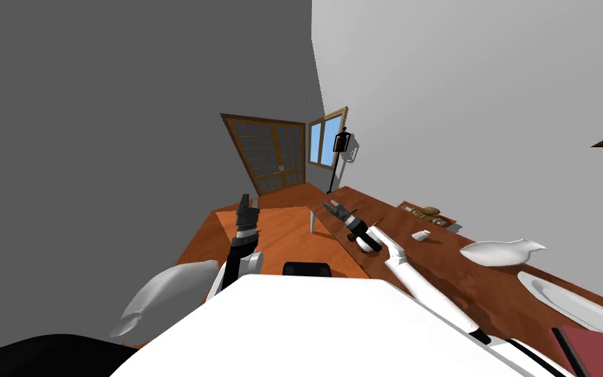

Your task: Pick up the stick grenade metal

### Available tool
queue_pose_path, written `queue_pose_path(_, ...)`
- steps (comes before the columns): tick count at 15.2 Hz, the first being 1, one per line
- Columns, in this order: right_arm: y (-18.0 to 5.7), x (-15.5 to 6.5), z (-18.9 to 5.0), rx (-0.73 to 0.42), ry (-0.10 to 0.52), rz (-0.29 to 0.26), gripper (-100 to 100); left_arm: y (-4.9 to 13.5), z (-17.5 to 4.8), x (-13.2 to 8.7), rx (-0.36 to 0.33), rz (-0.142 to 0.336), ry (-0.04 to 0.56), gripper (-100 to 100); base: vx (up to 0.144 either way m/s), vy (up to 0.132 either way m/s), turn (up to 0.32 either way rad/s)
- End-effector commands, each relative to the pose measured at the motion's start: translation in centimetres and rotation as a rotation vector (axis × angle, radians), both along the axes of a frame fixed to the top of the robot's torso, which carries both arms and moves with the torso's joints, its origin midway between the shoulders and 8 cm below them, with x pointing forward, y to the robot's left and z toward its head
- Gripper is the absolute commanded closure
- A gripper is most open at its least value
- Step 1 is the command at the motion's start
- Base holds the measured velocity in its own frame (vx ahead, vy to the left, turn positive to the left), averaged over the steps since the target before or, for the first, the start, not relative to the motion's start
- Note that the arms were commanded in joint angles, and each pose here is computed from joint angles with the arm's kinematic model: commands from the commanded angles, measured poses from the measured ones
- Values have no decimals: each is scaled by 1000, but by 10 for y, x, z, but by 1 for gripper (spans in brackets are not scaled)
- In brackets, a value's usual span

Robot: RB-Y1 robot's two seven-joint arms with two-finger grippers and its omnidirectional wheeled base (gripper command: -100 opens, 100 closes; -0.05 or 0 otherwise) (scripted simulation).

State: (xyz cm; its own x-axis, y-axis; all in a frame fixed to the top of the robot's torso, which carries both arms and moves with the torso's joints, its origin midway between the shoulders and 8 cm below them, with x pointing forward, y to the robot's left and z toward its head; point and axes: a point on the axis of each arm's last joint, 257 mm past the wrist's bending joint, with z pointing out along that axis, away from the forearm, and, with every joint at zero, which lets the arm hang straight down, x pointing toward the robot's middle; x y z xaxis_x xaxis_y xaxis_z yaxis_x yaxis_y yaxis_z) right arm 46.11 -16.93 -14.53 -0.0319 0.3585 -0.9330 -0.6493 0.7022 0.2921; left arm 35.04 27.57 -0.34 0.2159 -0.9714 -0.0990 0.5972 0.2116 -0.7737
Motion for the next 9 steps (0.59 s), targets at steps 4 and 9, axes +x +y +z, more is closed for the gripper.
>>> queue_pose_path(4, -4, 17, -44, -204, 31, 19, -100, 0, 0, 0, 0, 0, 0, 0, -62, -65, 193)
queue_pose_path(9, -21, 27, -79, -317, 73, 6, -100, 0, 0, 0, 0, 0, 0, 0, -66, -70, 164)
